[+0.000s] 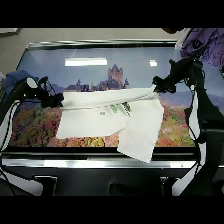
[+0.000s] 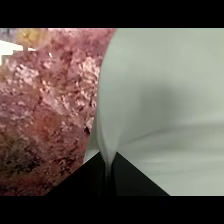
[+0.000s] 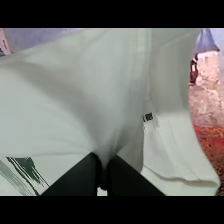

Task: Fold the clothes and pants, and hang the long-sleeved shirts on hangers.

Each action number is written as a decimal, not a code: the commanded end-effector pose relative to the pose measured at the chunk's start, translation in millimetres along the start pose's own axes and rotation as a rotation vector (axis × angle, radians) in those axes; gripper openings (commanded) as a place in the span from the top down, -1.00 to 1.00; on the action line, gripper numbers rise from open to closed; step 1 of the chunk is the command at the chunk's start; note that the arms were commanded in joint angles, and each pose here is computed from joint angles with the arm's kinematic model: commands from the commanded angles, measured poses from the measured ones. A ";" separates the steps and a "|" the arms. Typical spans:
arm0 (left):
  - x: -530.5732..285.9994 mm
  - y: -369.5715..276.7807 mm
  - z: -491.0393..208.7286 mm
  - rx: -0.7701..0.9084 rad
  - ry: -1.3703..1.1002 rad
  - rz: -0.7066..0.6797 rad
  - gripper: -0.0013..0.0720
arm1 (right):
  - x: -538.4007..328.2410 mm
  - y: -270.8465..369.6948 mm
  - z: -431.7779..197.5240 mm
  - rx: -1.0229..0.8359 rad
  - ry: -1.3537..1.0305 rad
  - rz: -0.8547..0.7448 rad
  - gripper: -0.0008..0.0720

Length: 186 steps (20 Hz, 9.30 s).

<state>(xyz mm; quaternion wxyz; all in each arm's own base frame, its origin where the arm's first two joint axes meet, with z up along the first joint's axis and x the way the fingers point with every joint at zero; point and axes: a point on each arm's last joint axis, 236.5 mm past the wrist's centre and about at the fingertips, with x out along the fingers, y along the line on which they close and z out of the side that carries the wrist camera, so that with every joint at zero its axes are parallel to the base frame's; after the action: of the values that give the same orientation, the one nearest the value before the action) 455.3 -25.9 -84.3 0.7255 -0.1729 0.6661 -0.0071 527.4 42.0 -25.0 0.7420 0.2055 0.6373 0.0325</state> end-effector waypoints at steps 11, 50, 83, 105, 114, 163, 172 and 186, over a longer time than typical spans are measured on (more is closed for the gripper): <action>-33.2 4.4 33.7 -0.097 -0.121 -0.015 -0.52 | 2.0 -32.0 -28.0 -0.036 0.147 -0.049 -0.26; -53.4 61.3 -113.1 -0.341 -0.055 -0.168 -0.51 | 34.6 -67.3 -318.2 0.373 0.213 0.346 0.89; -17.6 34.6 -184.9 -0.259 0.317 -0.319 0.93 | 16.4 -53.5 -322.9 0.356 0.246 0.384 0.89; -72.7 -9.6 -59.0 -0.206 -0.373 -0.206 0.93 | -60.4 10.6 -128.3 0.047 -0.200 0.277 0.90; -61.4 -1.6 5.5 -0.200 -0.418 -0.160 0.93 | -58.4 9.2 -6.1 0.087 -0.316 0.240 0.90; 6.2 -232.7 -25.5 -0.100 -0.092 -0.527 0.93 | -91.1 -26.2 -29.4 0.029 -0.100 0.102 0.89; 74.8 -427.9 -128.3 -0.025 0.090 -0.732 0.93 | -165.0 -16.6 -57.6 0.052 -0.163 0.042 0.89; 91.7 -474.3 -161.0 0.050 0.169 -0.746 0.93 | -189.3 -7.0 -45.2 0.095 -0.237 0.058 0.89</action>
<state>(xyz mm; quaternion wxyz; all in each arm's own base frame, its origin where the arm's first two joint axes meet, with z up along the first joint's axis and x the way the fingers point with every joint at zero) 400.6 -551.7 -71.6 0.6079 -0.4033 0.6176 -0.2940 440.6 -9.4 141.0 0.7927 0.2551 0.5537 0.0050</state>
